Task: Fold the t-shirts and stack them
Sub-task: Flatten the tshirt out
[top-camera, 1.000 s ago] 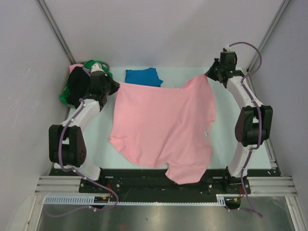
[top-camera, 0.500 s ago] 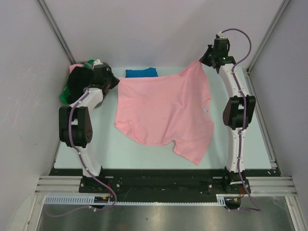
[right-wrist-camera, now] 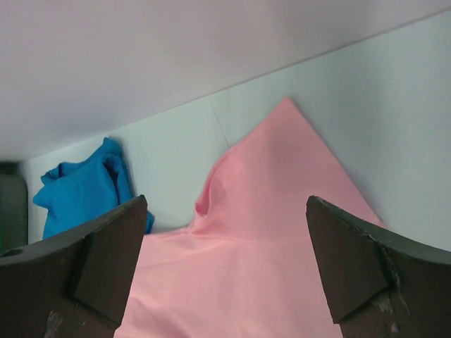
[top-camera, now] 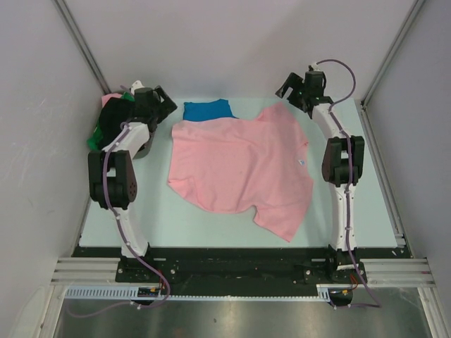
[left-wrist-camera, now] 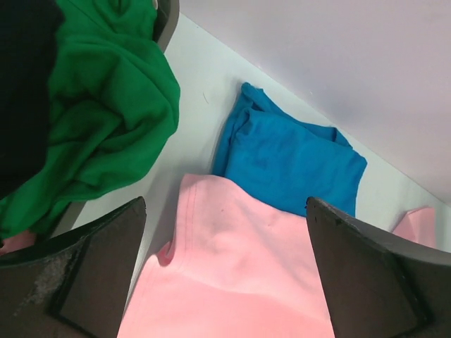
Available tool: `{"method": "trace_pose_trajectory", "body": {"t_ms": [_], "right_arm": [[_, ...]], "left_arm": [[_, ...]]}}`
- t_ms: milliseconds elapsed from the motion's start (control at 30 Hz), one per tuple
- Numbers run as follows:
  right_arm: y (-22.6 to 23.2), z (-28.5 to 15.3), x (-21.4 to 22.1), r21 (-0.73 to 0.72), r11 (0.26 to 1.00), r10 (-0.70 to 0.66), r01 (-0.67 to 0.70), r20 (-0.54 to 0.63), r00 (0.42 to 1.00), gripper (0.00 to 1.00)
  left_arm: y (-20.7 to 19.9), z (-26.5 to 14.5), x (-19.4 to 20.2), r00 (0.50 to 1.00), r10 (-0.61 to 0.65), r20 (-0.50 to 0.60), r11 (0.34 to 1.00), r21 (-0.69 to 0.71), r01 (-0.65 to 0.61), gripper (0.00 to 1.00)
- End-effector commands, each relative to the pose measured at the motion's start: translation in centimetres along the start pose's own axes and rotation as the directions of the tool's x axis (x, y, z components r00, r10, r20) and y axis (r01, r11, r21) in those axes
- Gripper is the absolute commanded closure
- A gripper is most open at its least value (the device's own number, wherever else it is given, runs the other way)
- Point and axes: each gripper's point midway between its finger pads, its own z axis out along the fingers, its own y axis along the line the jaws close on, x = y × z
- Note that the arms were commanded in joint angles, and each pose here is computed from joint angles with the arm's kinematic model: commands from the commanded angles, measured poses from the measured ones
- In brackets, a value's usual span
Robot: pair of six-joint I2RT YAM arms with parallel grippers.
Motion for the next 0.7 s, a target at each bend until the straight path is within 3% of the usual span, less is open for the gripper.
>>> {"method": "trace_pose_trajectory", "body": {"t_ms": [0, 33, 100, 167, 200, 233, 300, 367, 400, 567, 667], "right_arm": [[4.5, -6.2, -7.2, -0.115, 0.993, -0.001, 0.023, 0.183, 0.983, 0.0], [4.8, -7.6, -7.5, -0.103, 0.994, -0.014, 0.034, 0.194, 0.981, 0.0], [7.0, -12.2, -8.6, -0.119, 0.991, -0.028, 0.057, 0.233, 0.972, 0.0], [5.4, -13.6, -4.7, -0.051, 0.997, -0.05, 0.059, 0.159, 0.986, 0.0], [7.3, -17.1, -5.5, -0.074, 0.994, -0.063, 0.078, 0.19, 0.98, 0.0], [5.1, -17.3, -2.0, -0.009, 0.997, -0.07, 0.071, 0.116, 0.991, 0.0], [7.0, -21.1, -0.4, -0.016, 0.992, -0.126, 0.128, 0.117, 0.985, 0.0], [4.0, -22.8, 3.6, 0.124, 0.981, -0.155, 0.15, 0.032, 0.987, 0.0], [4.4, -23.4, 5.6, 0.135, 0.975, -0.175, 0.174, -0.006, 0.985, 0.0], [3.0, -27.2, 13.5, 0.153, 0.957, -0.217, 0.245, -0.177, 0.96, 0.0], [4.3, -28.9, 14.8, 0.121, 0.954, -0.254, 0.274, -0.159, 0.954, 0.0]], "left_arm": [[-2.5, -5.8, -6.0, 0.987, -0.011, 0.158, 0.999, 0.051, 0.003, 0.0], [-3.4, -7.6, -7.0, 0.983, -0.025, 0.181, 0.997, 0.075, 0.011, 0.0], [-2.2, -9.0, -4.6, 0.995, -0.019, 0.1, 0.999, 0.032, 0.015, 0.0], [-2.4, -11.5, -3.8, 0.998, -0.027, 0.062, 0.999, 0.032, 0.025, 0.0], [-1.5, -12.3, -1.0, 1.0, -0.011, -0.017, 1.0, 0.0, 0.011, 0.0], [-1.6, -14.1, -0.8, 1.0, -0.011, -0.025, 1.0, 0.007, 0.011, 0.0], [-0.4, -15.9, 3.4, 0.992, 0.024, -0.127, 1.0, -0.012, -0.026, 0.0], [-0.5, -18.3, 5.2, 0.986, 0.041, -0.159, 0.999, 0.022, -0.038, 0.0], [0.4, -18.9, 7.9, 0.974, 0.064, -0.217, 0.998, 0.017, -0.061, 0.0], [1.0, -21.4, 13.9, 0.924, 0.172, -0.341, 0.985, 0.054, -0.163, 0.0], [1.7, -21.1, 17.3, 0.864, 0.231, -0.448, 0.971, 0.051, -0.233, 0.02]]}}
